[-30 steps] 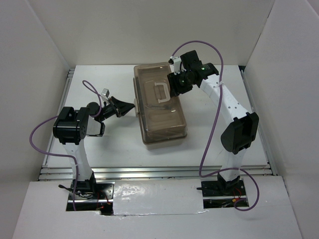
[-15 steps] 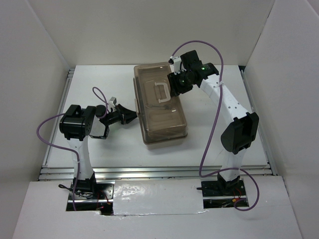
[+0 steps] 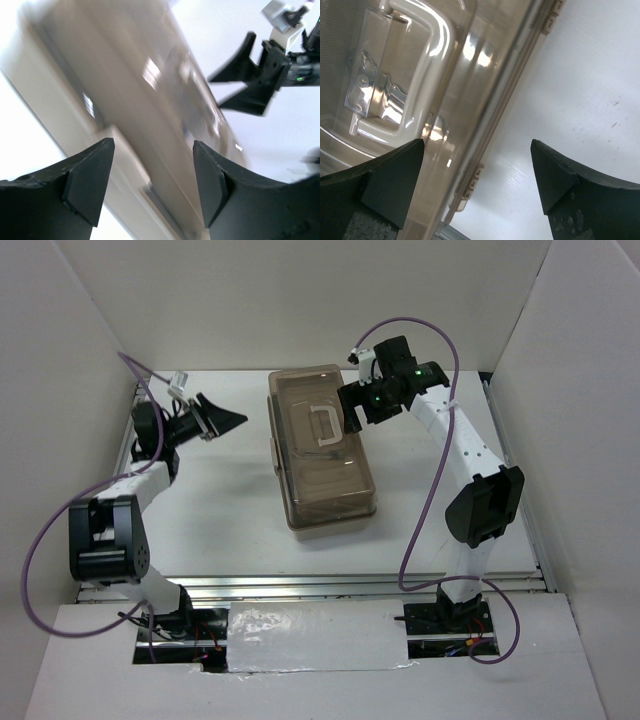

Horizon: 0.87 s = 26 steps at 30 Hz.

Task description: Sort the tools into containers

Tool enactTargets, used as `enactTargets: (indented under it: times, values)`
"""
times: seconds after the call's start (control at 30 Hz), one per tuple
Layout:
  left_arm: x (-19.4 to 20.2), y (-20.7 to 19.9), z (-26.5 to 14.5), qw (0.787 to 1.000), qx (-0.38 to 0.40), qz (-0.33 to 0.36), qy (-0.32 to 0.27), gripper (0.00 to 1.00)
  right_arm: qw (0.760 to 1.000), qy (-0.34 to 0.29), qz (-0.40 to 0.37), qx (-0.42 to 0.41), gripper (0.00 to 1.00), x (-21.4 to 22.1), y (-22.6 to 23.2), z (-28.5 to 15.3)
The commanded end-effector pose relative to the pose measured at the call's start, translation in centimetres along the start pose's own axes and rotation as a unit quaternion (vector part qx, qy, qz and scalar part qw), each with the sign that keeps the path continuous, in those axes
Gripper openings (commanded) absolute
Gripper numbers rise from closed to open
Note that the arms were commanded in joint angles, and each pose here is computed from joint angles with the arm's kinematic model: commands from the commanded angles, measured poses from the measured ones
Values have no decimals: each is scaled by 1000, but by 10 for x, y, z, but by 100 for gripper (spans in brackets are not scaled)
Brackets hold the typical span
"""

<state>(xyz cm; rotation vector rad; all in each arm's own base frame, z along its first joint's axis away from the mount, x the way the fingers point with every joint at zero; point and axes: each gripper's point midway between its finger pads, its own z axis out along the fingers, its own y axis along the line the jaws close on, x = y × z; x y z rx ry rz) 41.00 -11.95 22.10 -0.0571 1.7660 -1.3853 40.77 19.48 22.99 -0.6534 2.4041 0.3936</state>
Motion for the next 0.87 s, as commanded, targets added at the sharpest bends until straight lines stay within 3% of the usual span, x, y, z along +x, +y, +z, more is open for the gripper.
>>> enactTargets:
  times: [0.0,0.03,0.1,0.2,0.23,0.33,0.37,0.4,0.53,0.57,0.67,0.83]
  values:
    - [-12,-14,-10,969,-106,210,76,80,997,-79,-8,14,95,-35,-16,-64]
    - [-16,-10,-17,954,-140,250,91,84,995,-101,-8,16,96,-42,-17,-82]
    - [-25,-7,-36,940,-213,245,107,99,989,-144,4,27,100,-49,-26,-113]
    - [-29,-4,-62,915,-282,256,130,99,982,-182,22,48,100,-41,-41,-130]
    - [-29,-3,-70,904,-292,279,141,99,969,-233,17,73,100,-46,-47,-160]
    - [-22,-3,-95,881,-332,303,148,99,951,-276,22,137,100,-15,-65,-181]
    - [-14,-6,-106,876,-341,310,143,99,955,-247,32,159,100,17,-76,-160]
    - [-14,-4,-113,866,-353,326,139,99,947,-271,20,172,100,25,-71,-179]
    - [-3,0,-140,842,-394,350,114,99,944,-254,40,209,100,90,-82,-167]
    - [8,3,-146,842,-397,347,114,99,948,-232,59,208,100,114,-83,-149]
    - [25,13,-156,838,-407,344,115,99,941,-245,86,220,100,146,-83,-147]
    - [44,21,-163,838,-403,351,113,99,943,-235,109,211,100,175,-82,-135]
